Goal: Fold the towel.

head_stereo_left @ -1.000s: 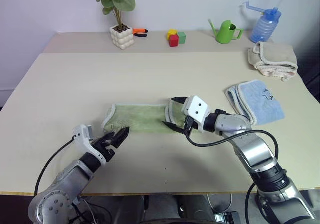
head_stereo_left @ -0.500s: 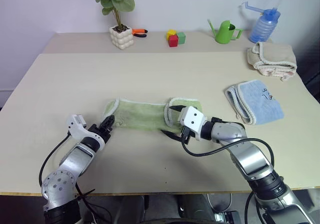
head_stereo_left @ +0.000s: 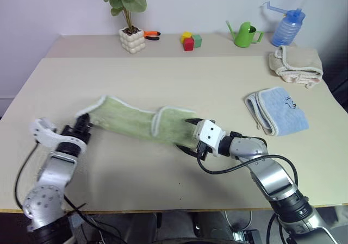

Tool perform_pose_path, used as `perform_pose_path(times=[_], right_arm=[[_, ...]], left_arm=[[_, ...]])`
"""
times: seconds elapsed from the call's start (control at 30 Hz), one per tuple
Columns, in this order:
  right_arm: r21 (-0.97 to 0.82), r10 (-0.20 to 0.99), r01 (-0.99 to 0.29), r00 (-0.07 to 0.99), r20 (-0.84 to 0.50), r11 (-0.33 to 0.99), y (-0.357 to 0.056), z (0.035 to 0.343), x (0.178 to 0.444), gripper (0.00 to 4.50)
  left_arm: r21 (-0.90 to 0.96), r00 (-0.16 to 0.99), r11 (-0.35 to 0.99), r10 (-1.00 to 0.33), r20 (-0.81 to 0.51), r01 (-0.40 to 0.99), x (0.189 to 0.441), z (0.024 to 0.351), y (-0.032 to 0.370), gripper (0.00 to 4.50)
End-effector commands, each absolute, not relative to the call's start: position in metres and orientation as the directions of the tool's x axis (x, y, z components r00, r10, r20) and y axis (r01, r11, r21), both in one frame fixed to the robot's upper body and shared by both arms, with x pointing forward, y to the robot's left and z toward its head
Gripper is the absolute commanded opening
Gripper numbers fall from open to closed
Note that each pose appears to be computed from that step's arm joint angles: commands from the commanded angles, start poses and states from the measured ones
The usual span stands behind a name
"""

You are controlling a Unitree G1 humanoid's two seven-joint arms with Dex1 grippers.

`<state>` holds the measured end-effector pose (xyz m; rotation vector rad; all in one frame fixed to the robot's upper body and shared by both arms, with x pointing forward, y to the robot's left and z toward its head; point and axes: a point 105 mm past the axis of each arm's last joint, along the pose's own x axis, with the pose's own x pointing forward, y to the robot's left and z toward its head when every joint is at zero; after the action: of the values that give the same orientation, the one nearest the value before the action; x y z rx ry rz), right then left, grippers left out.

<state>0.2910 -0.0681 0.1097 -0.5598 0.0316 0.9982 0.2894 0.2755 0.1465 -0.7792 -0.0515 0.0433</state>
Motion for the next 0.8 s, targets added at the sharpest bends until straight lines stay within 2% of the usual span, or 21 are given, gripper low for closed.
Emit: perform_pose_path(times=[0.03, 0.13, 0.2, 0.4, 0.47, 0.67, 0.8], right_arm=[[-0.457, 0.779, -0.771, 0.584, -0.228, 0.445, -0.074, 0.123, 0.297, 4.5], [-0.451, 0.762, -0.758, 0.607, -0.225, 0.471, -0.081, 0.123, 0.303, 4.5], [-0.45, 0.753, -0.752, 0.618, -0.227, 0.481, -0.085, 0.122, 0.306, 4.5], [-0.445, 0.718, -0.73, 0.654, -0.238, 0.518, -0.096, 0.114, 0.311, 4.5], [-0.445, 0.709, -0.725, 0.663, -0.241, 0.526, -0.098, 0.112, 0.311, 4.5], [-0.445, 0.688, -0.709, 0.684, -0.244, 0.548, -0.103, 0.109, 0.311, 4.5], [-0.443, 0.681, -0.703, 0.692, -0.241, 0.557, -0.103, 0.108, 0.311, 4.5]], left_arm=[[-0.535, 0.991, 0.835, -0.087, 0.101, 0.128, 0.289, 0.171, 0.259, 0.03], [-0.366, 0.953, 0.88, -0.283, 0.107, 0.302, 0.291, 0.184, 0.225, 0.03], [-0.273, 0.907, 0.865, -0.411, 0.095, 0.42, 0.29, 0.188, 0.199, 0.03], [-0.058, 0.684, 0.684, -0.729, -0.023, 0.727, 0.273, 0.179, 0.125, 0.03], [-0.016, 0.623, 0.625, -0.78, -0.061, 0.781, 0.268, 0.173, 0.11, 0.03], [-0.007, 0.561, 0.563, -0.824, -0.073, 0.826, 0.27, 0.163, 0.09, 0.03], [0.034, 0.508, 0.51, -0.844, -0.174, 0.859, 0.265, 0.142, 0.083, 0.03]])
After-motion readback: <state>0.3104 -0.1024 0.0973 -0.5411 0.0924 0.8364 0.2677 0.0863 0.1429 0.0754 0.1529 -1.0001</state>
